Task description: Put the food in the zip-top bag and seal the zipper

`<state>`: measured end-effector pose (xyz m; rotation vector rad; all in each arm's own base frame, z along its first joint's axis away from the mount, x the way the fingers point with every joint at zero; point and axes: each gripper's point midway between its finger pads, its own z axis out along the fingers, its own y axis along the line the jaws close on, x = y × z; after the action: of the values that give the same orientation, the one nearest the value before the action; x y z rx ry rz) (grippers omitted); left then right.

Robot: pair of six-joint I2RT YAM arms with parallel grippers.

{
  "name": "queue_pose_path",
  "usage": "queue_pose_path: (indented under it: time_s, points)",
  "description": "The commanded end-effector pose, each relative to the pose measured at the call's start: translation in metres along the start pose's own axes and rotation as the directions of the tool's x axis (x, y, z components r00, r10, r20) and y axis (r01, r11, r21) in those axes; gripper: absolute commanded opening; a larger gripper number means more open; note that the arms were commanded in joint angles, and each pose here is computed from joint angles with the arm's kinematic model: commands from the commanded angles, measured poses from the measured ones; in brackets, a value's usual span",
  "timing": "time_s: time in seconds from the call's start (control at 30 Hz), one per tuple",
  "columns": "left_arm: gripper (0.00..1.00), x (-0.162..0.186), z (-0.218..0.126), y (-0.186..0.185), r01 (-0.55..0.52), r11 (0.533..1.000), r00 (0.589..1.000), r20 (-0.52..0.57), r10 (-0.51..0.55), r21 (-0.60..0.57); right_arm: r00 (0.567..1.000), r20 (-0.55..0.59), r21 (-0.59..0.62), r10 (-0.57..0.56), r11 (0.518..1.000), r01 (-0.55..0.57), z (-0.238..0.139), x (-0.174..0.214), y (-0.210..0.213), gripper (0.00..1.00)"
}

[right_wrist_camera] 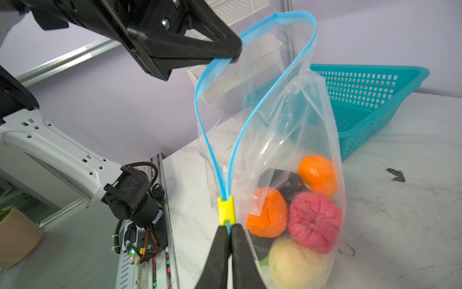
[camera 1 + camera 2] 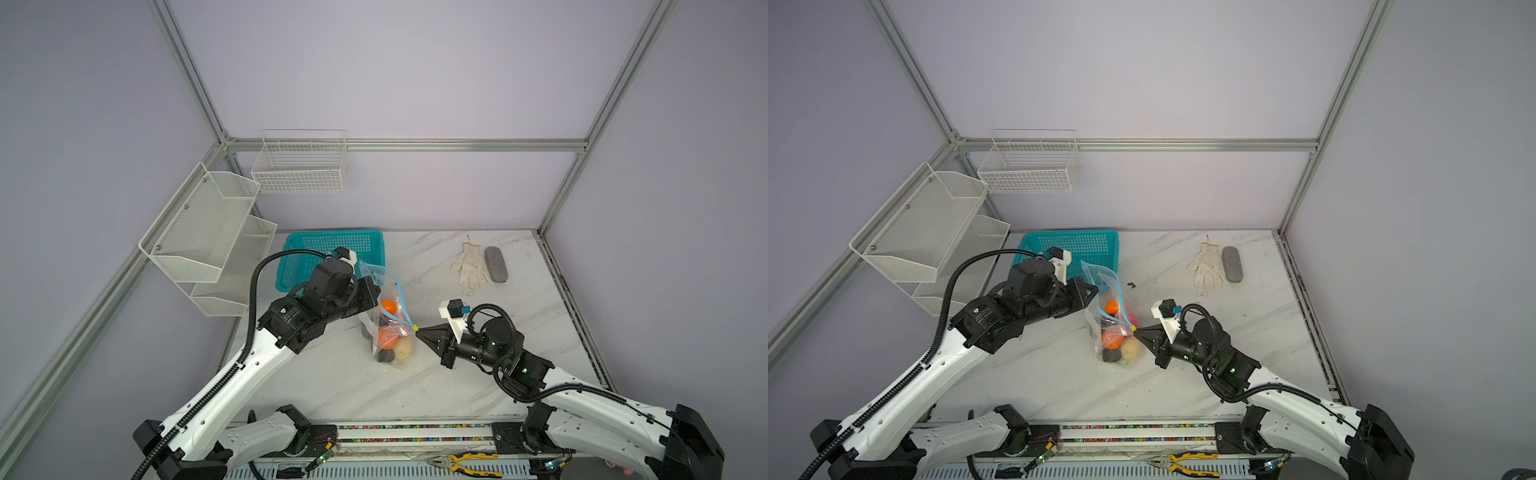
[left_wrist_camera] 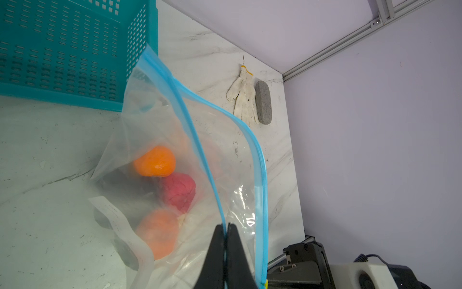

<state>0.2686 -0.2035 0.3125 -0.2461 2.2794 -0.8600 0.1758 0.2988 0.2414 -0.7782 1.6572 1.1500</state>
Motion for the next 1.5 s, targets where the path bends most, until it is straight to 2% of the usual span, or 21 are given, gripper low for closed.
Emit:
queue_pose_path:
  time_s: [0.0,0.23,0.43,0.67,0.83,0.93,1.07,1.17,1.27,1.37,1.47]
  points:
    - [0.00,-0.003,-0.001,-0.003,0.009,0.999,1.000,0.024,-0.010,0.035,0.998,0.022,-0.007,-0.055,0.998,0.055,-0.002,-0.015,0.007,0.04]
    - [0.00,-0.009,-0.017,0.004,0.005,1.000,0.998,0.069,-0.005,0.000,0.988,0.032,0.040,-0.152,0.988,0.151,0.003,-0.050,0.008,0.00]
    - [0.00,-0.010,-0.035,0.019,0.012,0.999,0.993,0.117,-0.007,-0.038,0.958,-0.003,0.004,-0.288,0.958,0.288,0.021,-0.073,0.016,0.00]
    - [0.00,-0.007,-0.048,0.028,0.020,0.998,0.991,0.134,-0.013,-0.051,0.889,-0.038,-0.045,-0.457,0.889,0.455,0.037,-0.099,0.025,0.00]
    - [0.01,-0.009,-0.062,0.029,0.004,0.998,0.989,0.151,0.005,-0.059,0.840,-0.043,-0.095,-0.540,0.840,0.535,0.053,-0.109,0.029,0.00]
    - [0.11,-0.007,-0.066,0.036,0.006,0.998,0.986,0.164,0.005,-0.068,0.803,-0.075,-0.144,-0.592,0.803,0.578,0.066,-0.104,0.028,0.00]
    - [0.38,-0.009,-0.078,0.043,-0.018,0.996,0.979,0.199,0.036,-0.092,0.726,-0.104,-0.174,-0.680,0.731,0.659,0.073,-0.106,0.025,0.00]
    - [0.51,-0.022,-0.096,0.039,-0.072,0.992,0.963,0.253,0.097,-0.106,0.673,-0.100,-0.200,-0.733,0.677,0.708,0.074,-0.105,0.026,0.00]
    - [0.61,-0.038,-0.115,0.028,-0.143,0.983,0.936,0.308,0.173,-0.116,0.634,-0.100,-0.229,-0.767,0.638,0.735,0.073,-0.107,0.026,0.00]
    - [0.70,-0.051,-0.123,0.016,-0.224,0.966,0.908,0.332,0.255,-0.129,0.622,-0.135,-0.277,-0.772,0.632,0.724,0.081,-0.097,0.017,0.00]
    - [0.73,-0.058,-0.120,0.004,-0.301,0.943,0.887,0.322,0.331,-0.141,0.610,-0.167,-0.306,-0.774,0.629,0.714,0.084,-0.092,0.006,0.00]
